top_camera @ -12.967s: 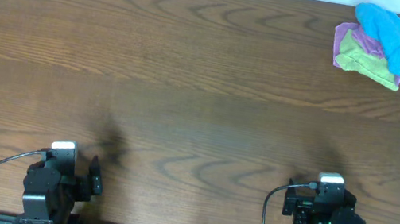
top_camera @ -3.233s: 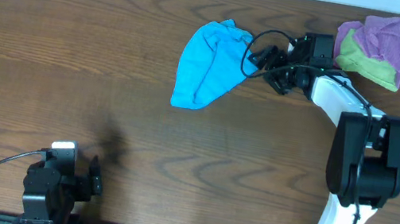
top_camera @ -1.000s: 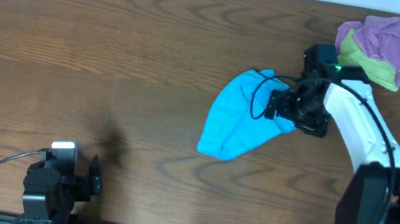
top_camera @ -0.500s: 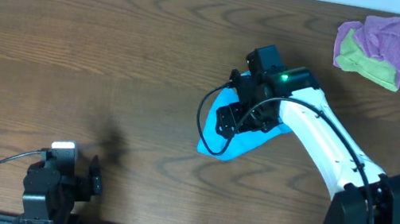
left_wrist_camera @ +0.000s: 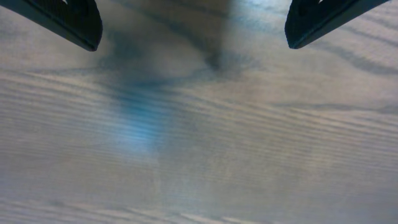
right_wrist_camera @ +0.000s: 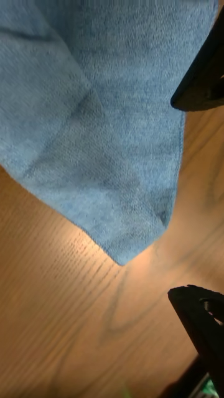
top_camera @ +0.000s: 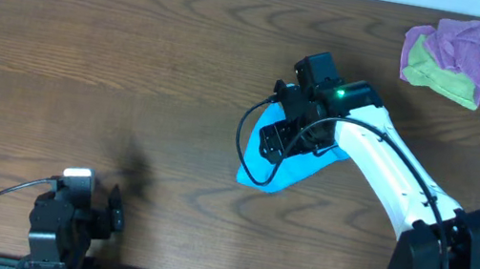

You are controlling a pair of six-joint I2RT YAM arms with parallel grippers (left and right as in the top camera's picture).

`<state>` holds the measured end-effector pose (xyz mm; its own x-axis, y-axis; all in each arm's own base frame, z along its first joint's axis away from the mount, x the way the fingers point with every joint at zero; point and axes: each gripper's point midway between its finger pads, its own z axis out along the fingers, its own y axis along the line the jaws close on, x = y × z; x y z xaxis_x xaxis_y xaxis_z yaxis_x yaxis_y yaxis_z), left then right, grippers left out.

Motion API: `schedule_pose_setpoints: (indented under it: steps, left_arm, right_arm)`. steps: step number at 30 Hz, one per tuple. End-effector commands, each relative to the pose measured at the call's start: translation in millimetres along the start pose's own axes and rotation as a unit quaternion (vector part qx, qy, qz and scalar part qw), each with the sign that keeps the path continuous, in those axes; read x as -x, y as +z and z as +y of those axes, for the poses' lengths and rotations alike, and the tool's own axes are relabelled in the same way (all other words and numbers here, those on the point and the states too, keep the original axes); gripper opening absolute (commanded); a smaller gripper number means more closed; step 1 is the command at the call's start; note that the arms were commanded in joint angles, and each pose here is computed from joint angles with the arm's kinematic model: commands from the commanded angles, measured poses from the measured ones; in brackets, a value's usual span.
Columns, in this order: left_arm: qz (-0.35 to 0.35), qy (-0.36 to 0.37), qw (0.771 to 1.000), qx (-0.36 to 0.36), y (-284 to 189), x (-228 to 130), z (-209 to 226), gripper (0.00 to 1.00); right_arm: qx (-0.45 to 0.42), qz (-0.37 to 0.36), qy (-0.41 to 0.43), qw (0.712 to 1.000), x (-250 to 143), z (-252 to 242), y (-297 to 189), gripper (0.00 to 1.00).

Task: Fold the cloth
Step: 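Raise the left arm toward the center while right lifts the cloth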

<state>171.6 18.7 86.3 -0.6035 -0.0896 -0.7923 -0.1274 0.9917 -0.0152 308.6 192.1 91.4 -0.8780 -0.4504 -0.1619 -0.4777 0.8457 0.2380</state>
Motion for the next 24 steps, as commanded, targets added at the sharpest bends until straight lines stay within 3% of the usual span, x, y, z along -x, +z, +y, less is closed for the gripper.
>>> schedule_pose_setpoints:
  steps: [1,5,11,14,17,24]
  left_arm:
    - [-0.013,-0.005,1.000,-0.018,3,4,-7,0.95]
    - [-0.001,-0.006,0.999,-0.034,3,-2,-12,0.95]
    - [-0.080,-0.066,0.989,-0.103,-4,43,-34,0.95]
    - [-0.048,-0.142,0.981,-0.126,-2,42,-41,0.95]
    - [-0.003,-0.147,0.976,-0.162,-5,43,-56,0.96]
    - [0.074,-0.150,0.975,-0.146,-14,82,-57,0.95]
  right_arm:
    - [-0.035,-0.006,-0.013,0.999,2,-10,-4,0.89]
    - [-0.054,-0.031,-0.009,0.998,13,-22,-6,0.90]
    - [-0.107,-0.091,-0.029,0.990,43,-51,-16,0.84]
    - [-0.144,-0.111,-0.047,0.982,55,-65,-22,0.83]
    - [-0.167,-0.124,-0.050,0.977,62,-77,-25,0.84]
    - [-0.174,-0.113,-0.024,0.978,61,-106,-12,0.82]
